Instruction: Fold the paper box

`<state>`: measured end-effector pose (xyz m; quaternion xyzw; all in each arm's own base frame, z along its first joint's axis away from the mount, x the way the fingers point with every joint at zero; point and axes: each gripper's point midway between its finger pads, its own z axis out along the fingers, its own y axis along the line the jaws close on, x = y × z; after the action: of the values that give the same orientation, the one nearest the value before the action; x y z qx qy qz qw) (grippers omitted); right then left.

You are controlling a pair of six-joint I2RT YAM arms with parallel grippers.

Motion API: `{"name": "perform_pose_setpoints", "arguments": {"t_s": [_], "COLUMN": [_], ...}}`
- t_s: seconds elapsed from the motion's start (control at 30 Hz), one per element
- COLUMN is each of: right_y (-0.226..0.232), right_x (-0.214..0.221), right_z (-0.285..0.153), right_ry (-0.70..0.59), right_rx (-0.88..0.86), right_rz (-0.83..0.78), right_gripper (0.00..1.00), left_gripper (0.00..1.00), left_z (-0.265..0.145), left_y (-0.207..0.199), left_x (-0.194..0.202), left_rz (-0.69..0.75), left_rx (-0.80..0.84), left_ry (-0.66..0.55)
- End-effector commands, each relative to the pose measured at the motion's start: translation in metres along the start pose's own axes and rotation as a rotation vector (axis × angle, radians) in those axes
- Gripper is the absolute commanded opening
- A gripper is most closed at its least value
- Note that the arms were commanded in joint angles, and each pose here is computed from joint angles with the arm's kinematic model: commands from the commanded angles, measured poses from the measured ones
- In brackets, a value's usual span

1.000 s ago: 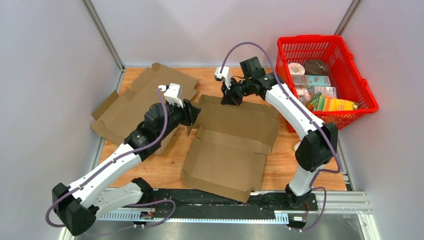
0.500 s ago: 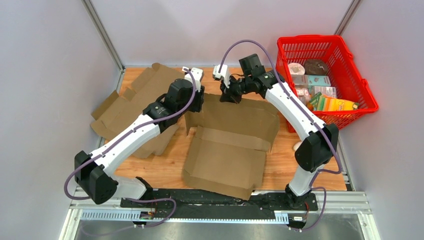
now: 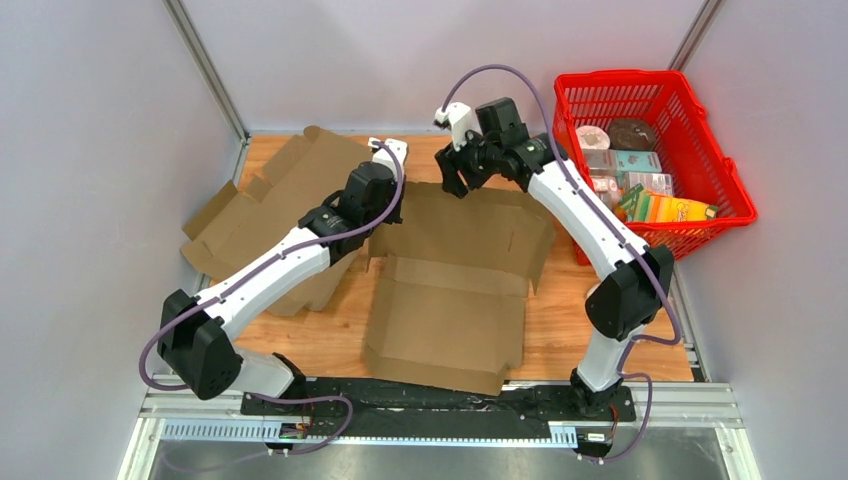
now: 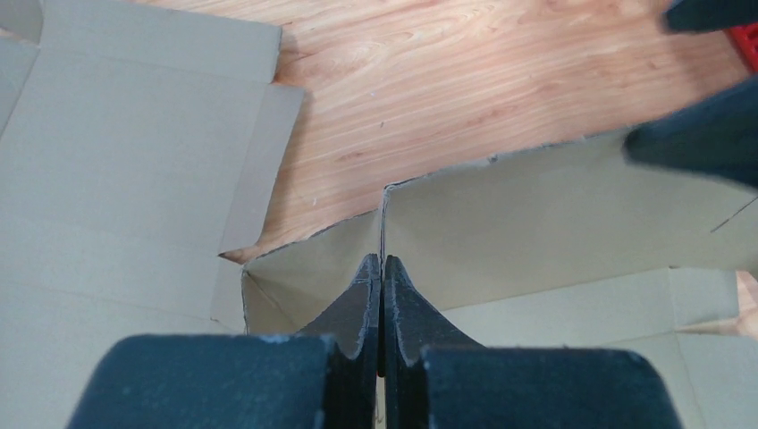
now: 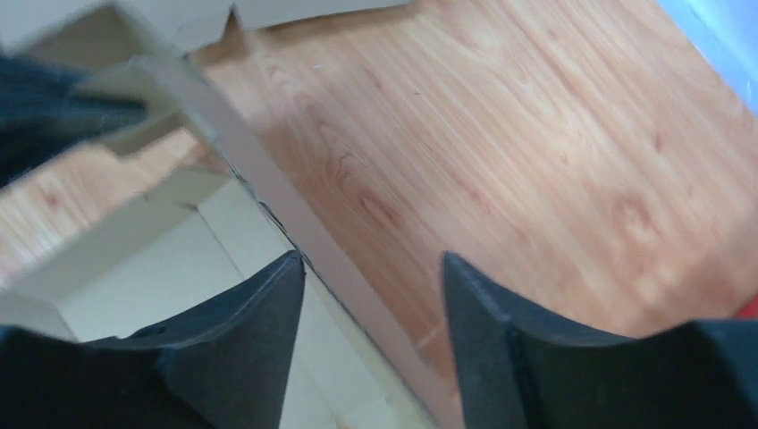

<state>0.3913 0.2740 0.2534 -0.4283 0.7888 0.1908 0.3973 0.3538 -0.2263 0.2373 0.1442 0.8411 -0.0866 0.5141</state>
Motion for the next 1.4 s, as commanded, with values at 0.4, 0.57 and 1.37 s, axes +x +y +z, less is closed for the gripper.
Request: {"name": "perform_pose_setpoints", "arguments": {"t_s": [0.4,0.57,1.37], "right_y": [0.037,0.040,0.016], "right_x": [-0.061,-0.053,-0.001], "right_z": [-0.085,-0.065,-0.004], "right_ry": [-0.210,-0.271,-0.329], "right_rx": [0.117,0.178,0.347], "right_rz": [1.494,1.846,2.004], "right_gripper": [0.85,0.83,0.33], "left_gripper": [0.00,0.00,0.00], "left_z": [-0.019,-0.024,-0.034], "left_y": [0.011,0.012,-0.005], "left_x": [-0.018,-0.022,-0.019], "left_rz": [-0.160,-0.176,-0.174], "left_rx": [-0.027,-0.018,0.099], "left_ry": [-0.182,-0.206,-0.280]}}
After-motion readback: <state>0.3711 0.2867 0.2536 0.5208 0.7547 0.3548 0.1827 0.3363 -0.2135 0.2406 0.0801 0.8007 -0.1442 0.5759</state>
